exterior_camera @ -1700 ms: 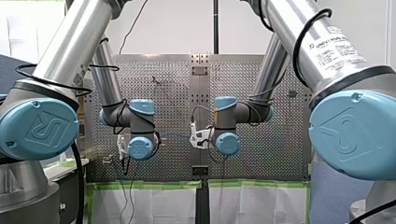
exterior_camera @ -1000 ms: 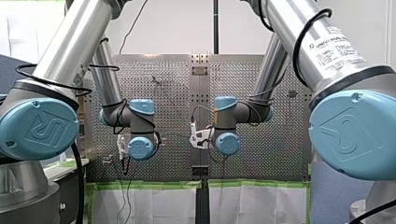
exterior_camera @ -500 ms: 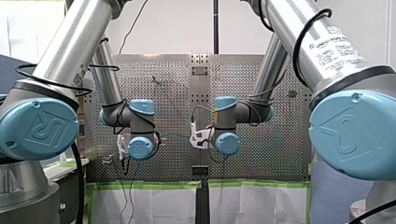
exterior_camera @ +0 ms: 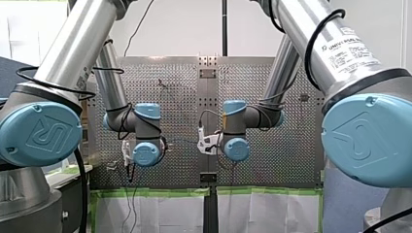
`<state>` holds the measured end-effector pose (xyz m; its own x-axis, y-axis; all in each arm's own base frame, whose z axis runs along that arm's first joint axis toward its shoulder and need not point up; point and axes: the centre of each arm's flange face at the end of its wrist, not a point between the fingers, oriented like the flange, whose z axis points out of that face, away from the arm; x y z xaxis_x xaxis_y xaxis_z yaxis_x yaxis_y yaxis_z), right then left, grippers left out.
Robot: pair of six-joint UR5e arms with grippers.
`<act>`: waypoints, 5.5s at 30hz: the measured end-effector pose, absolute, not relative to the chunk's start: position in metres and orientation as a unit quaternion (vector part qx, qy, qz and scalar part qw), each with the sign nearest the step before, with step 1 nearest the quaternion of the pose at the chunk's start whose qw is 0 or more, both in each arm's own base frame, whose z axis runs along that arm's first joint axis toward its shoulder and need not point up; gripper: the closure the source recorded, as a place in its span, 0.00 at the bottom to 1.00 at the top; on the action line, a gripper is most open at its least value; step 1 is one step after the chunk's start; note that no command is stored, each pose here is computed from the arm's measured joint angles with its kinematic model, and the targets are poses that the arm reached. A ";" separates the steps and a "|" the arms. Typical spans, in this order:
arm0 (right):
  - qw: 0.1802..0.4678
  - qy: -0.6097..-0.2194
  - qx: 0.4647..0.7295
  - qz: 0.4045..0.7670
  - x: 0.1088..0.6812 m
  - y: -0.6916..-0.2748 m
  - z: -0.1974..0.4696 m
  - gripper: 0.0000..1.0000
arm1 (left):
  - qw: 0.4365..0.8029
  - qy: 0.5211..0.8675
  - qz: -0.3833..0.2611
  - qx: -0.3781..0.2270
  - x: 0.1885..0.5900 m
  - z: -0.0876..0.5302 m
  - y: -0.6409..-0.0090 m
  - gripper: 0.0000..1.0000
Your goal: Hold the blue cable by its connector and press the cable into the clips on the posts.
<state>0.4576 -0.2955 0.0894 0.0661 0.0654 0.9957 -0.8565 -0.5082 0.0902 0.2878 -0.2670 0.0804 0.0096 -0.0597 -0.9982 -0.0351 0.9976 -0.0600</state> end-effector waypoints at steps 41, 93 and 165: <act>0.381 -0.318 0.623 0.605 0.458 -0.296 0.089 1.00 | 0.710 0.704 -0.009 -0.034 0.288 0.080 -0.267 0.98; 0.370 -0.326 0.663 0.563 0.454 -0.292 0.047 1.00 | 0.660 0.746 0.083 -0.014 0.260 0.027 -0.254 0.98; 0.293 -0.304 0.614 0.667 0.522 -0.341 0.239 1.00 | 0.757 0.644 0.058 -0.097 0.343 0.276 -0.258 0.98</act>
